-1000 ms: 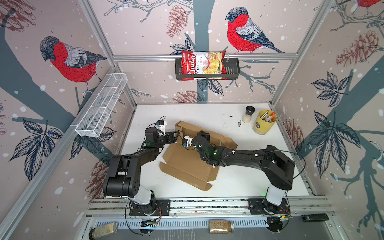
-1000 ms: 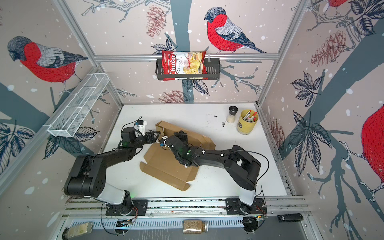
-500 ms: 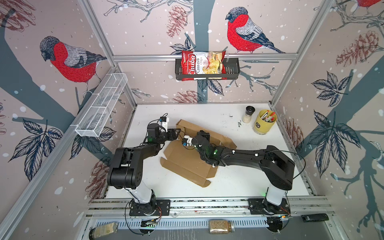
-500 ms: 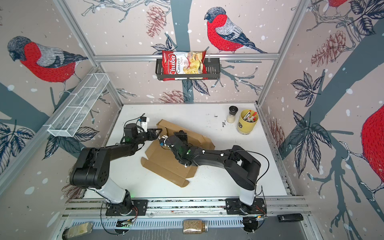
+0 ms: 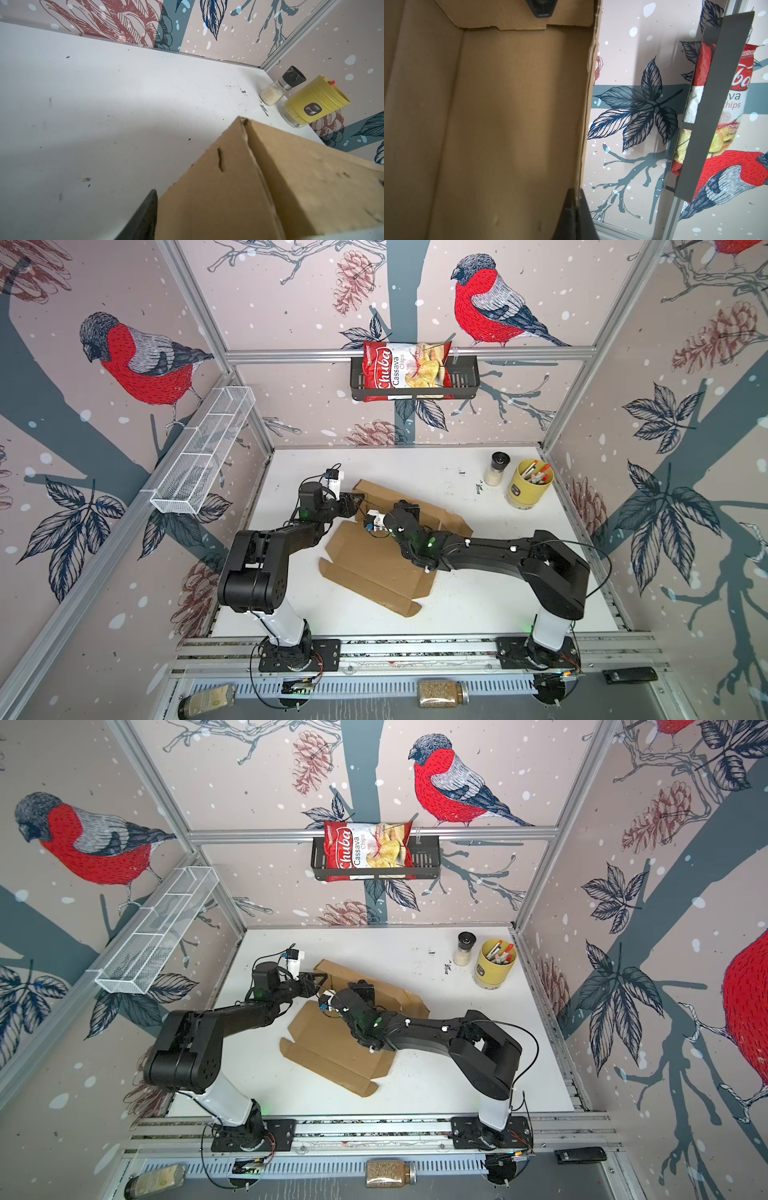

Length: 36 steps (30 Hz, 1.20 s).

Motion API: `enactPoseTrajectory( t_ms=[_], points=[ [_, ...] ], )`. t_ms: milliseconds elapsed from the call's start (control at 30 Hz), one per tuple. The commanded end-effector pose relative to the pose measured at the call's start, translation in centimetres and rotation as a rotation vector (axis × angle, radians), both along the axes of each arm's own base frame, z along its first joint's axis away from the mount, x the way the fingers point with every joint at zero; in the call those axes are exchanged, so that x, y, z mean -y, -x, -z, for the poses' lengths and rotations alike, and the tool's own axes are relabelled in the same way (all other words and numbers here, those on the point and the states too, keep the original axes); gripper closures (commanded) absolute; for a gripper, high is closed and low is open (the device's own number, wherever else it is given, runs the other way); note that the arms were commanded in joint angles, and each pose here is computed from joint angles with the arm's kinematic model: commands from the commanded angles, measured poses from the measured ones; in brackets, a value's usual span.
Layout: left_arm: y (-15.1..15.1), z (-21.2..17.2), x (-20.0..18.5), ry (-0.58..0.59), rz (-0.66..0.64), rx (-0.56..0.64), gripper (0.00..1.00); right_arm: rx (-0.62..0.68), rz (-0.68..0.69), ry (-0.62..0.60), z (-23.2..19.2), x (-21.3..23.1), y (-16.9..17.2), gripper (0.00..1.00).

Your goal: Fold the paper box

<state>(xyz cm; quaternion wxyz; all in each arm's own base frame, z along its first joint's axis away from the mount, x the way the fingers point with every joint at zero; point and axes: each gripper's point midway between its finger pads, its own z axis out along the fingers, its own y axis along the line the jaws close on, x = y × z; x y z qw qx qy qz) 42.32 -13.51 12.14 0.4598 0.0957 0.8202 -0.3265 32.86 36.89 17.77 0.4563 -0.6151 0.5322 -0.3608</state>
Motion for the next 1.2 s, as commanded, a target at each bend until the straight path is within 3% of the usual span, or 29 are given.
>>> enactPoseTrajectory(
  t_ms=[0,600,1167],
  points=[
    [-0.1,0.0,0.0,-0.05,-0.029,0.025,0.5,-0.007,-0.011,-0.019,-0.1,-0.5,0.1,1.0],
    [-0.4,0.3,0.5,-0.228,-0.187,0.083,0.76,-0.007,-0.006,-0.024,-0.3,-0.6,0.1,1.0],
    [-0.1,0.8,-1.4,-0.253,-0.332,0.1,0.94,-0.008,-0.002,-0.031,-0.3,-0.4,0.1,1.0]
  ],
)
